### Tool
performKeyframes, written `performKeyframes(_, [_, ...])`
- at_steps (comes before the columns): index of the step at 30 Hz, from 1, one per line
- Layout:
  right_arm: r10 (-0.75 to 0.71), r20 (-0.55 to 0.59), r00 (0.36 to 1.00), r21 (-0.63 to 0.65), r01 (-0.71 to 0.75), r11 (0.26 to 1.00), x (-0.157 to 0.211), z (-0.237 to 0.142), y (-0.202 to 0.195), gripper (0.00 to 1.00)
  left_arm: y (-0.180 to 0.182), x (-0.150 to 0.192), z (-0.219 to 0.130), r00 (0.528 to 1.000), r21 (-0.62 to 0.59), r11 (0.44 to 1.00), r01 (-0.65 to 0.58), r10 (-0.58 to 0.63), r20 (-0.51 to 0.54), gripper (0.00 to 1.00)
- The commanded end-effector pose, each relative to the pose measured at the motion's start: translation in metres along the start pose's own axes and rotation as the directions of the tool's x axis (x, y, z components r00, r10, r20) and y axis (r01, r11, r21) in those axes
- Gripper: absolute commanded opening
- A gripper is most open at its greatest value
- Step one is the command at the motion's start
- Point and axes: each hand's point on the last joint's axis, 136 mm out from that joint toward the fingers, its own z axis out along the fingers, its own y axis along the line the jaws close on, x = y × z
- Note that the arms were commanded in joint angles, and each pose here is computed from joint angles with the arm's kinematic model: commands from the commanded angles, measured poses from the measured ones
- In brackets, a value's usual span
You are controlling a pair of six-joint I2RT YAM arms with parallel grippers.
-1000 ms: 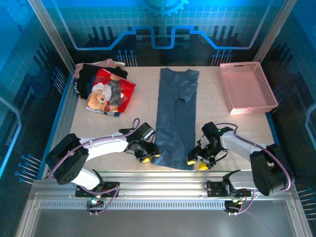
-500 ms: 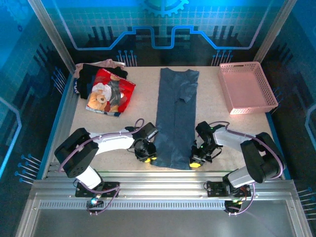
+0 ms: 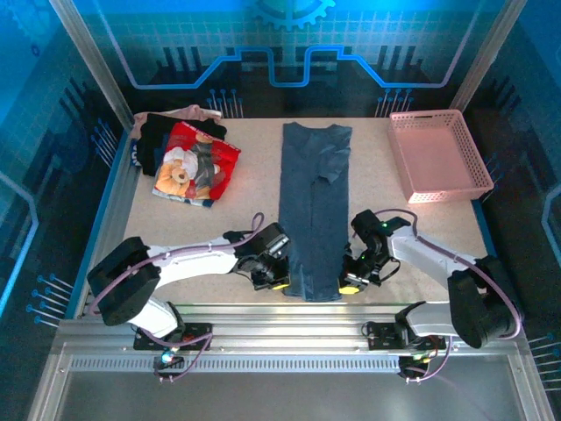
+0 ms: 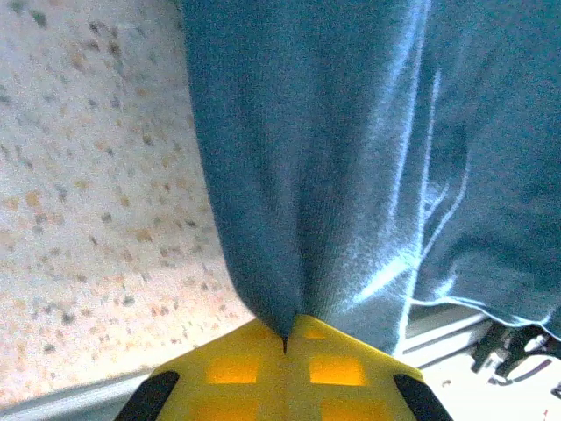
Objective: Fold and stack the t-shirts
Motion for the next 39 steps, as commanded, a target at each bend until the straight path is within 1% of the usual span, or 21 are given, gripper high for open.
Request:
performKeyframes(1, [0.006,-0.047,0.999,-0.013,-0.007,1.0,0.023,-0.009,0.002,0.0,0.005,0.008,-0.007,1.0,-0.011,1.0,0.025,-0.025,0.003,0.0])
performKeyframes(4, [0.002,0.002,1.0,-0.017,-0.002,1.0,0.017,-0.026,0.011,0.0,-0.011,0.0,-0.017,1.0,0.007,1.0,0.003,-0.003,0.023,0.0])
performKeyframes(7, [0.002,0.07,0.998,-0.053,0.002,0.999,0.0,-0.045,0.026,0.0,-0.032,-0.018,-0.032,0.999,0.054,0.999,-0.004,0.001,0.048,0.0])
performKeyframes(11, [0.006,0.145,0.989,-0.093,0.008,0.996,-0.04,-0.073,0.042,0.0,-0.053,-0.056,-0.052,0.996,0.129,0.992,0.007,-0.019,0.091,0.0])
performKeyframes(14, [0.016,0.206,0.979,-0.119,0.008,0.993,-0.075,-0.095,0.047,0.0,-0.063,-0.092,-0.068,0.992,0.173,0.985,0.008,-0.03,0.125,0.0])
performKeyframes(16, [0.025,0.22,0.975,-0.133,0.004,0.991,-0.099,-0.104,0.049,0.0,-0.069,-0.119,-0.076,0.988,0.189,0.982,-0.002,-0.027,0.154,0.0])
performKeyframes(22, [0.056,0.266,0.962,-0.157,-0.014,0.988,-0.169,-0.125,0.047,0.0,-0.067,-0.185,-0.073,0.986,0.213,0.977,0.006,-0.041,0.164,0.0])
performKeyframes(27, [0.087,0.265,0.96,-0.154,-0.047,0.987,-0.213,-0.127,0.036,0.0,-0.051,-0.226,-0.058,0.986,0.203,0.978,0.043,-0.075,0.149,0.0])
performKeyframes(31, [0.108,0.254,0.961,-0.146,-0.072,0.987,-0.236,-0.126,0.026,0.0,-0.046,-0.249,-0.051,0.987,0.195,0.98,0.048,-0.077,0.144,0.0])
performKeyframes(39, [0.128,0.258,0.958,-0.15,-0.091,0.984,-0.264,-0.126,0.022,0.0,-0.054,-0.28,-0.054,0.986,0.212,0.977,0.025,-0.059,0.159,0.0])
